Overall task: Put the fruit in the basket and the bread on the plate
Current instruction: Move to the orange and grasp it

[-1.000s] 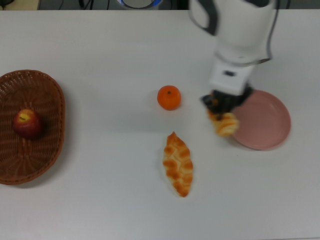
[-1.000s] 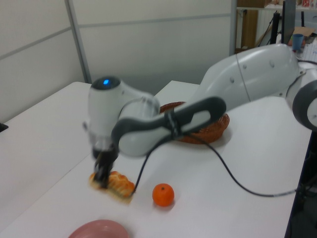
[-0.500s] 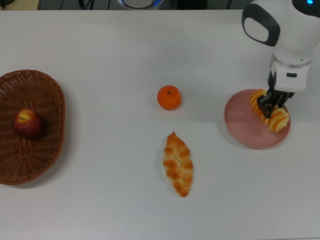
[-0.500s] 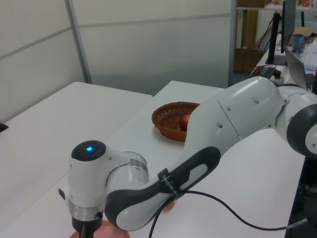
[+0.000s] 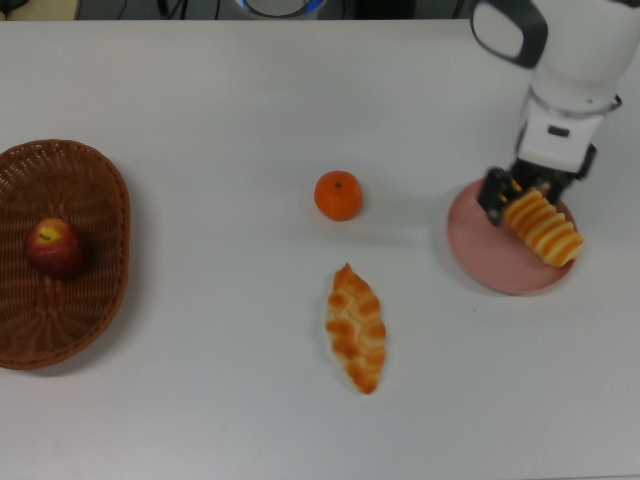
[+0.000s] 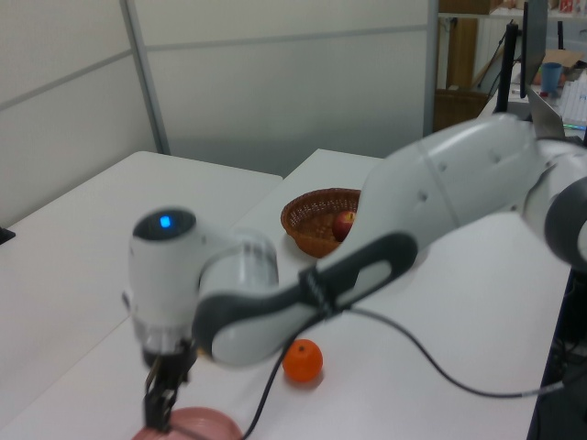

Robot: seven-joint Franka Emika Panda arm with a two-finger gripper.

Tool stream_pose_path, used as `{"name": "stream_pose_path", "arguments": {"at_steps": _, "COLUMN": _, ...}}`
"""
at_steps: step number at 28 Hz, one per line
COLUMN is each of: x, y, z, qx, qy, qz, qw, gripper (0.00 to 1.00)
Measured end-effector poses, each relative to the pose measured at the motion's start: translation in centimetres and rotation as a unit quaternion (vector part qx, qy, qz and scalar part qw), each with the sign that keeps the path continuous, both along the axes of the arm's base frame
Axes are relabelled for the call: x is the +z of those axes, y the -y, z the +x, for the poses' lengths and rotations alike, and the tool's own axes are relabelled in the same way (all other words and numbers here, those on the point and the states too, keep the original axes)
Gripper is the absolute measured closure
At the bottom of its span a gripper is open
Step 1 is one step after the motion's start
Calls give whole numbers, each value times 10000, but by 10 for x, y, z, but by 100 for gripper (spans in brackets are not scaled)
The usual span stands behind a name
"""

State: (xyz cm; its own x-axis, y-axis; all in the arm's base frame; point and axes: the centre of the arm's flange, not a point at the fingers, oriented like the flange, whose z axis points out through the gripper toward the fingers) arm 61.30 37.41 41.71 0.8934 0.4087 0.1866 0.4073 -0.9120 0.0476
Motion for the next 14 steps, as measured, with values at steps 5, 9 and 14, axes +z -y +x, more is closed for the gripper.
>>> {"name": "stream_pose_path", "arguments": {"at_steps": 5, "x": 27, "y": 44, "z": -20, "qx": -269, "qy": -788, "qz": -1007, "qw": 9914, "gripper": 0}}
{"name": "stream_pose_path", "arguments": {"at_steps": 9, "x": 19, "y": 73, "z": -30, "qx": -368, "qy": -1253, "qz": -1872, "qw": 9736, "gripper": 0}}
{"name": "stream_pose_path", "arguments": {"at_steps": 14, "x": -19, "y": 109, "z": -18, "qx": -452, "qy": -1579, "qz": -2237, "qw": 9607, "gripper": 0}}
